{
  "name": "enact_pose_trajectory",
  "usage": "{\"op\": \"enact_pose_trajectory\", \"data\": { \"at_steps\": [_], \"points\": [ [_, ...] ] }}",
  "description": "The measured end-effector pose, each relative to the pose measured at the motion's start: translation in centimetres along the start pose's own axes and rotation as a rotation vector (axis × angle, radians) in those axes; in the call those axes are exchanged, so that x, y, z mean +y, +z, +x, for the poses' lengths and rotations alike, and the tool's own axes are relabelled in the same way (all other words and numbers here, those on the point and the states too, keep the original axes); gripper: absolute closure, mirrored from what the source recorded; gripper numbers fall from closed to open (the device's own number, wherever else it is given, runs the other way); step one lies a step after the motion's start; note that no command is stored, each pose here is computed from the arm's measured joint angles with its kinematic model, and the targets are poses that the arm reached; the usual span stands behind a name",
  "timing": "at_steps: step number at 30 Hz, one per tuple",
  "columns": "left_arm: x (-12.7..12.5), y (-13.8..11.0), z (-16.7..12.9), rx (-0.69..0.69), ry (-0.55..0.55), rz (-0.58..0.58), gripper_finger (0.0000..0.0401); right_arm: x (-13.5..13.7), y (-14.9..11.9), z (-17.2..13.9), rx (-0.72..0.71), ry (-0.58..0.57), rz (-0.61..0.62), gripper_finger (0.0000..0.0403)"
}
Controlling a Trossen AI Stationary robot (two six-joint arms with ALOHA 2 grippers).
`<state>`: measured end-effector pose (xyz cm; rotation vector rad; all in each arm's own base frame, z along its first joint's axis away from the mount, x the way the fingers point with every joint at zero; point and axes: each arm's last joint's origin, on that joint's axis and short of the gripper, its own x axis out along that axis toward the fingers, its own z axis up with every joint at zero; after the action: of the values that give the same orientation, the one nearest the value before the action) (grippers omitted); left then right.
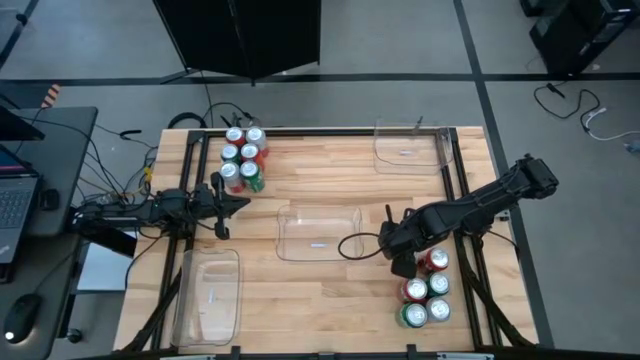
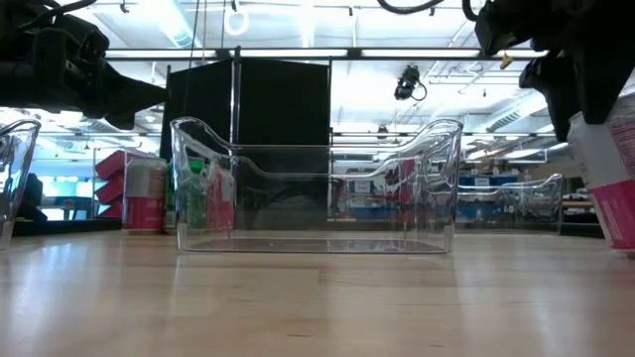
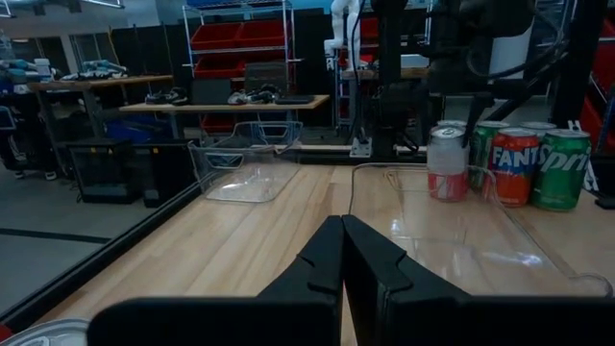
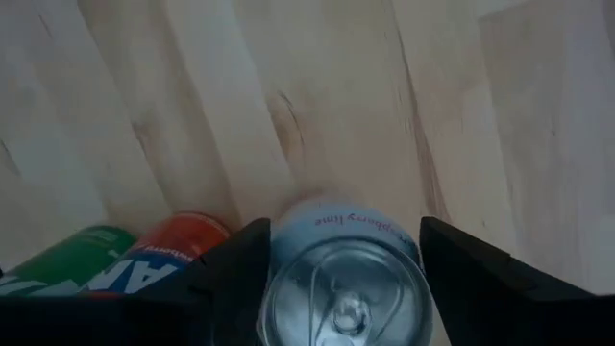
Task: Sort soda cans
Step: Put the middle bottom pink white soda can into the top transparent bin
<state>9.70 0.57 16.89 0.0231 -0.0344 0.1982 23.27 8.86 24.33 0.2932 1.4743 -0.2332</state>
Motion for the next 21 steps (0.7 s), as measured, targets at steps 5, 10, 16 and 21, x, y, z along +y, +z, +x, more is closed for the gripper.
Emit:
{"op": "enact_pose_trajectory", "data": {
  "at_steps": [5,10,16,21],
  "points": [
    [0.0,0.0,0.0,-0.001,0.0,0.0,0.039,0.0,0.0,0.0,0.002,-0.001,0.01,0.0106],
    [0.0,0.0,0.0,-0.001,0.0,0.0,0.039,-0.1,-0.2,-0.4,0.04,-0.01,0.011,0.0079],
    [0.0,0.1,0.0,-0.008,0.004,-0.002,0.039,0.1,-0.1,-4.1,0.046,-0.008,0.039,0.0068],
    [0.0,0.0,0.0,-0.004,0.004,-0.005,0.039,1.0,-1.0,-5.1,0.08,0.017,0.043,0.0065]
  ]
}}
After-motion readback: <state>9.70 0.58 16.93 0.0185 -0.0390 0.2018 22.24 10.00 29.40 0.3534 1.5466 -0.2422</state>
